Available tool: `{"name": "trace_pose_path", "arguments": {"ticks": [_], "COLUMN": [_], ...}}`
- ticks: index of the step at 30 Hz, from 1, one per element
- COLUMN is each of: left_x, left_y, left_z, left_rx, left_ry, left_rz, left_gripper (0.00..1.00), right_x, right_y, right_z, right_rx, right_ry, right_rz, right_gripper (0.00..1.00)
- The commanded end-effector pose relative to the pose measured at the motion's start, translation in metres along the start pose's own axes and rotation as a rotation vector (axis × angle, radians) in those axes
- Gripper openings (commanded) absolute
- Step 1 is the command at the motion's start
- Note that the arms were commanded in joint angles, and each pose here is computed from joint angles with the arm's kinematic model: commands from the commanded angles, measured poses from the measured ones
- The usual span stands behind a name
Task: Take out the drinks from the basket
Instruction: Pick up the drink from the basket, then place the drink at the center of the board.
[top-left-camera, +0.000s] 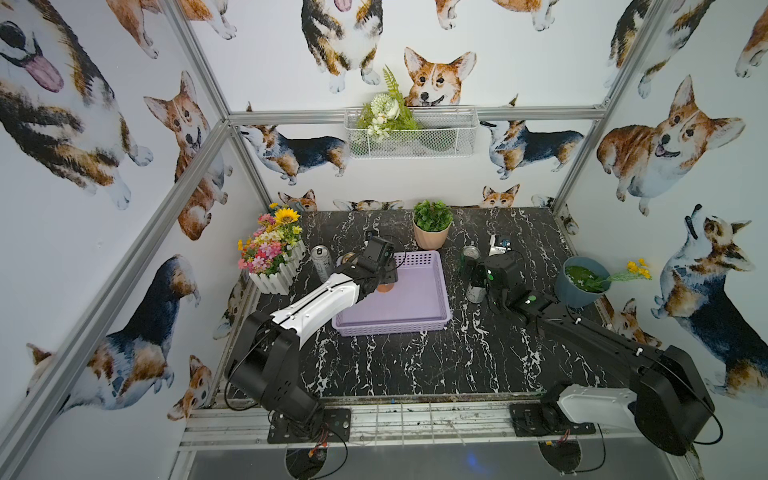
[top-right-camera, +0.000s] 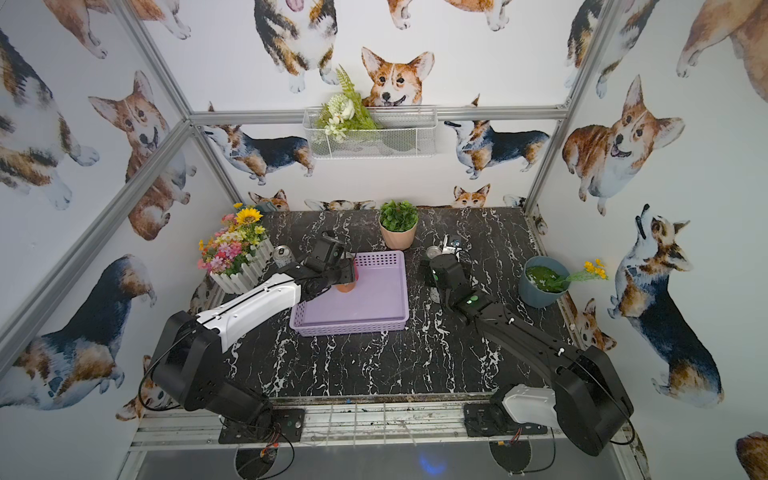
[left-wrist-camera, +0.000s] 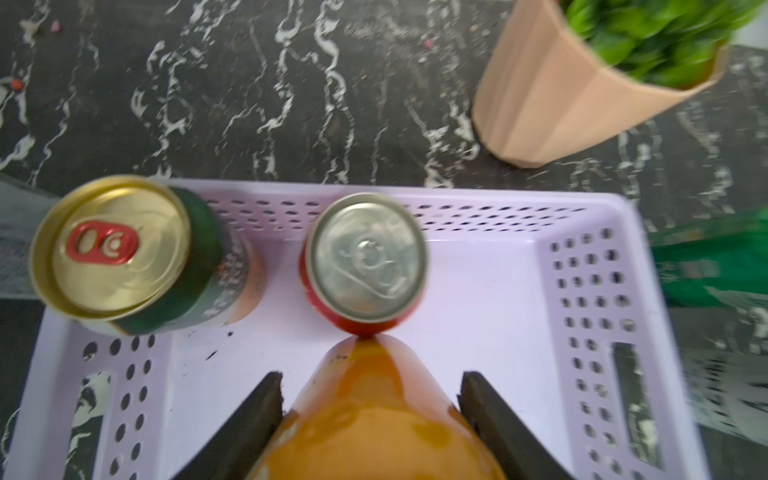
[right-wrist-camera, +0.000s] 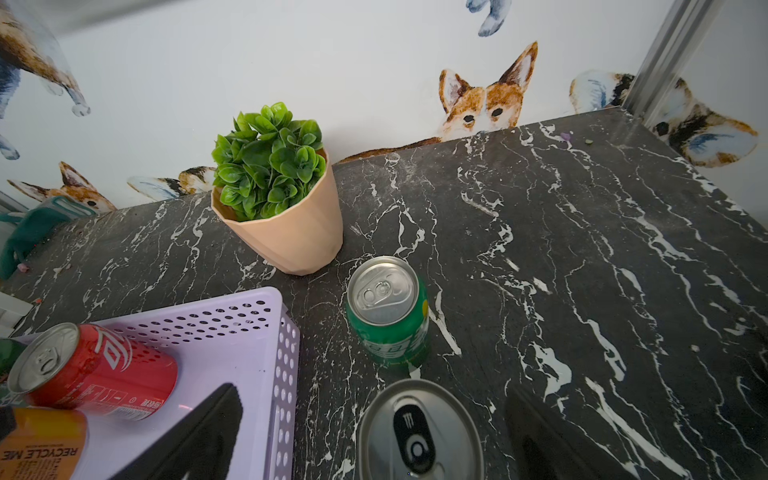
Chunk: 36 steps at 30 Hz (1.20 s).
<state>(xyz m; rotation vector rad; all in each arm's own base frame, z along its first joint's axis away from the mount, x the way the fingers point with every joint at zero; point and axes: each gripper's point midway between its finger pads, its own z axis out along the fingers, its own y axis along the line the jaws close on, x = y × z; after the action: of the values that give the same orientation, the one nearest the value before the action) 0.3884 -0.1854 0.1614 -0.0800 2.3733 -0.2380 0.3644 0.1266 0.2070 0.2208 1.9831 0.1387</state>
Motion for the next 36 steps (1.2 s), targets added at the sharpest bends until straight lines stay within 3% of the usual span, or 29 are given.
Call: {"name": "trace_pose_path", "arguments": {"ticks": [1,9,17,21,27,36], "left_x": [-0.018,0.002,0.071,0.099,0.108,0.138], "left_y": [-0.041,-0.156,-0.231,-0.247,-0.256,-0.259], "left_z": [-0.023,-0.068,-0.040,-0.024,-0.007,0.026], "left_rx": [0.131,0.424,0.509,0.514,0.477,0.443], "left_ry": [-0.048,-0.023,0.066,0.085,0.053,0.146], "left_rz": [0.048,0.219,0.419,0.505,0.585,0.660], "left_gripper": [0.00,0.00,0.00,0.00,0.00,0.00], "right_x": [-0.013,-0.035,-0.061,-0.061,-0.058,-0.060], "right_y": [-0.009,-0.080,-0.123,-0.132,-0.135,-0.136], "right_z": [-0.004,-0.008,-0.021,-0.022,-0.021,-0.024], "right_rx": [0.037,0.222,0.303,0.325,0.323,0.320], "right_ry": [-0.052,-0.104,-0.185,-0.190,-0.189,-0.201], "right_rz": [0.028,0.196,0.323,0.346,0.358,0.360], "right_gripper": [0.99,0.99,0.99,0.99,0.99,0.99]}}
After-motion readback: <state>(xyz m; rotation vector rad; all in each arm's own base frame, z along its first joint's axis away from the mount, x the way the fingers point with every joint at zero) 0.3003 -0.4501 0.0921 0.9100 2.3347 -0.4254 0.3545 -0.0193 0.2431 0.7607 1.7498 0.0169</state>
